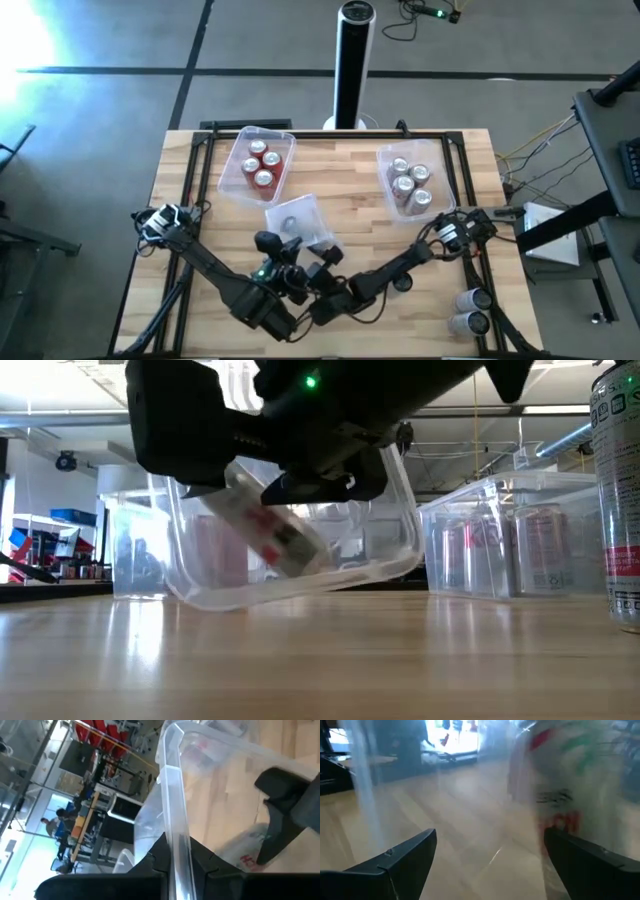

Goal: Sort soda cans
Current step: Adjust the middle transparent bin on the table

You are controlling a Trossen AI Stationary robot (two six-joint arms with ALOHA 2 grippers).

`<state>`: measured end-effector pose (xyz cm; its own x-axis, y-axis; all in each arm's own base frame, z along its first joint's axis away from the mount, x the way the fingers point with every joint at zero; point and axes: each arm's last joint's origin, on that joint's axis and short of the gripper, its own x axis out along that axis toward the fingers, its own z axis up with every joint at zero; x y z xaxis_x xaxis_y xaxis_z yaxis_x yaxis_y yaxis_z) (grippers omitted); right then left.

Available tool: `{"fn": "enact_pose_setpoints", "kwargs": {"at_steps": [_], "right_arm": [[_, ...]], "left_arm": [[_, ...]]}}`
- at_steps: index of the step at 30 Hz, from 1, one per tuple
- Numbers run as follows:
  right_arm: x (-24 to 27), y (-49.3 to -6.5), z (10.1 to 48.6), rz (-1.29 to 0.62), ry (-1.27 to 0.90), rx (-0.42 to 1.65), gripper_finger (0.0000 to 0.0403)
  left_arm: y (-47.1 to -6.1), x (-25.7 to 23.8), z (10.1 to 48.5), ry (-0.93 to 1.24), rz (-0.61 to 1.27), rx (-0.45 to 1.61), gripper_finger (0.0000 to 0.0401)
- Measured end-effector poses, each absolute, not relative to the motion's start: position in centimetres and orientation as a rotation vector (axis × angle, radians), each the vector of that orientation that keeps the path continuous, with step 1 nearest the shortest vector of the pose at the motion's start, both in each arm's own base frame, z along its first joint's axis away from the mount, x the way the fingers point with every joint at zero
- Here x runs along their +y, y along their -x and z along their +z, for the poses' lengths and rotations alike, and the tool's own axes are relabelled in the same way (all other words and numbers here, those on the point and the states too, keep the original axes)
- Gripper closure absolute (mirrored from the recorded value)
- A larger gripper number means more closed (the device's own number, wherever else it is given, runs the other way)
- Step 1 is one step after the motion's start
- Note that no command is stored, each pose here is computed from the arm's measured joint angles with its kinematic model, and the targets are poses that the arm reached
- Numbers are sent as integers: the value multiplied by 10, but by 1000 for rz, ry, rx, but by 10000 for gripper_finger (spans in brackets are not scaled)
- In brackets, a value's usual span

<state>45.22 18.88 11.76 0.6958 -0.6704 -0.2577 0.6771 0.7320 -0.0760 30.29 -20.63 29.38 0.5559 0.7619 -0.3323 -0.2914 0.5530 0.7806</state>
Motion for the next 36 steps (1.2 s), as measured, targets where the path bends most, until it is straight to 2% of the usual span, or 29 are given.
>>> {"fn": "enact_pose_setpoints", "kwargs": {"at_steps": [9,16,22,28,31,36], "right_arm": [[199,-444,119,-758,-31,279,37],[208,-431,146,-697,-1,335,37],[205,-421,145,-670,191,474,37],[224,-412,153,-740,395,392,37],[225,-409,153,-793,436,372,37],[222,-410,150,-765,394,384,37]], "left_arm": [[-303,-202,291,-732,693,765,392],[-301,-201,295,-748,681,776,392],[-301,-203,297,-792,671,770,392],[-299,-210,313,-881,658,702,392],[-300,-212,318,-911,643,705,392],[-301,-211,315,-988,624,738,392]]}}
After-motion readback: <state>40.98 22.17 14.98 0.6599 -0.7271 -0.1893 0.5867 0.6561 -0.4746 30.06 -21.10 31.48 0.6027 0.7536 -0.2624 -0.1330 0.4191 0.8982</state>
